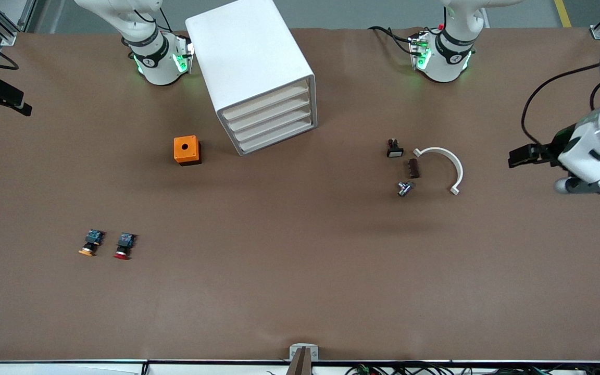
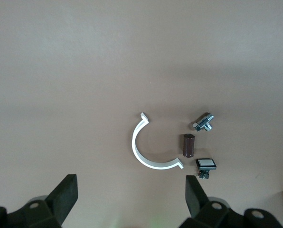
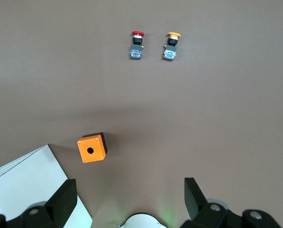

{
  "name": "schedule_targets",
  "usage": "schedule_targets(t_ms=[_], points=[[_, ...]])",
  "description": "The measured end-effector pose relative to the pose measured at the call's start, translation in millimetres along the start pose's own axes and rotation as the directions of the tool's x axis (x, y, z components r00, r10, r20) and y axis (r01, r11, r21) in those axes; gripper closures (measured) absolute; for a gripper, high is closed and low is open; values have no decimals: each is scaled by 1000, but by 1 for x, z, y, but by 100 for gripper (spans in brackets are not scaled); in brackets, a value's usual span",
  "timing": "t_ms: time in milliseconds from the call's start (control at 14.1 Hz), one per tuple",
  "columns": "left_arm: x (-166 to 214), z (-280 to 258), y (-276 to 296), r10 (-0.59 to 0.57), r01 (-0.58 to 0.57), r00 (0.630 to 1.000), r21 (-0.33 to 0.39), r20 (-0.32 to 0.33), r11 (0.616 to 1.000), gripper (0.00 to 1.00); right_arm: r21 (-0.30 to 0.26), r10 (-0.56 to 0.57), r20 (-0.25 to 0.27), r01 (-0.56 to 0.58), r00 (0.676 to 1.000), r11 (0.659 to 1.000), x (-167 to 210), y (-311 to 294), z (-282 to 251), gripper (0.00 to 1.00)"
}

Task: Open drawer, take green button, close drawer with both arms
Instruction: 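Move the left gripper off its rest toward the white drawer cabinet, then reach the left gripper to the drawer front and grasp its edge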

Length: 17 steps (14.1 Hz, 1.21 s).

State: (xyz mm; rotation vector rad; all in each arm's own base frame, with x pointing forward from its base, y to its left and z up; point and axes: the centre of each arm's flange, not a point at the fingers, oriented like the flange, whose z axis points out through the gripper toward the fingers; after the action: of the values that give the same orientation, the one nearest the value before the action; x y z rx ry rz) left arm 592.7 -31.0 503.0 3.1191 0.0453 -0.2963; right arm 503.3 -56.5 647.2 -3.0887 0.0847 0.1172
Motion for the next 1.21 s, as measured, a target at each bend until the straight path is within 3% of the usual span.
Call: schedule_targets(t_ms=[426,781,994,1206], points=[[30,81,61,-93,90,988,35,120,995,0,0,0,0,0,1000,1000,0,0,0,0],[37,160,154,-266,246,948,132,174,960,0,0,0,0,0,1000,1000,0,0,0,0],[40,171,201,-425,404,892,151,154,902,0,0,0,0,0,1000,1000,0,0,0,0],[31,177,255,-561,549,799,121,217,827,0,0,-1,-5,1,1000,1000,1,0,0,0]])
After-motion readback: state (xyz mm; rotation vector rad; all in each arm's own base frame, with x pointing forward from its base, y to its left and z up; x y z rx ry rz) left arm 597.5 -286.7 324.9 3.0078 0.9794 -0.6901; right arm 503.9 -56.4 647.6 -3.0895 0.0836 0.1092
